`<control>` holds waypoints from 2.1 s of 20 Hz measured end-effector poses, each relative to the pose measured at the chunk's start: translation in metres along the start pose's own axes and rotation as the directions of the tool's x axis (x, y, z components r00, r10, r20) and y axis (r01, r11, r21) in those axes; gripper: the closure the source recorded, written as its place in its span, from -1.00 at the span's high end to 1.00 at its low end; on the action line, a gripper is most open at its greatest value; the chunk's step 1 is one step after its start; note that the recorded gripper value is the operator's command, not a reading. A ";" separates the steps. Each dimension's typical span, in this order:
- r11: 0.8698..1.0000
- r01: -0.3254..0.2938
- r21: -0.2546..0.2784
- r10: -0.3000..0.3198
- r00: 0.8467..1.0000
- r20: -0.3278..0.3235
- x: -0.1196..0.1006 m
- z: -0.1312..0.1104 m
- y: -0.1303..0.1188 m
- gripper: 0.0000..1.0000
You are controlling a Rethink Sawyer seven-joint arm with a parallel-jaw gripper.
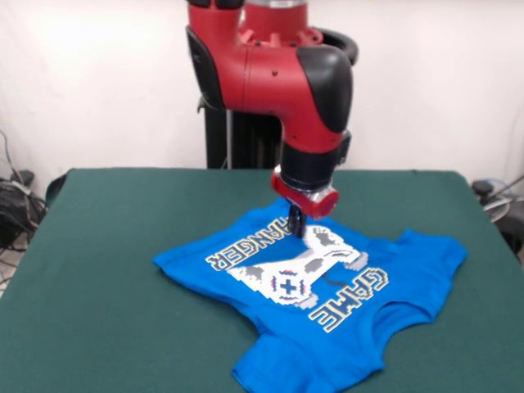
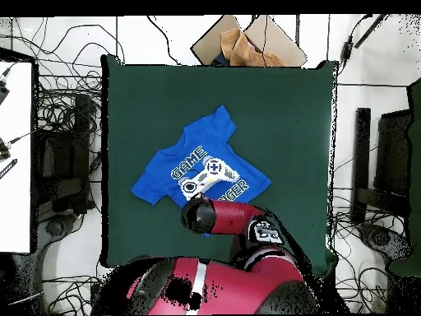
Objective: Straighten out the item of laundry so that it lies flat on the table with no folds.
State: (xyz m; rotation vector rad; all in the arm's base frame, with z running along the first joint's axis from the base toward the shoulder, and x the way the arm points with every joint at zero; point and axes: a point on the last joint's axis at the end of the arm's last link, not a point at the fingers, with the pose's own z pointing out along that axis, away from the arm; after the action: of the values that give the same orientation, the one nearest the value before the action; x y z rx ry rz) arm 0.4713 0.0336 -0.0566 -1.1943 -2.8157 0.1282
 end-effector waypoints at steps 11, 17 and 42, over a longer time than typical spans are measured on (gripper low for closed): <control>0.988 -0.130 0.079 0.142 0.974 -0.176 -0.025 0.003 0.006 -1.00; 0.973 -0.194 0.124 0.221 0.941 -0.255 -0.036 0.006 0.007 -1.00; 0.937 -0.294 0.190 0.345 0.866 -0.362 -0.049 0.012 0.004 -1.00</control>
State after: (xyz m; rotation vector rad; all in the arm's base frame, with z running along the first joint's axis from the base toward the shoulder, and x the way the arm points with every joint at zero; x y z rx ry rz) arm 0.5070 0.0004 -0.0711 -1.4617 -2.2183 0.0787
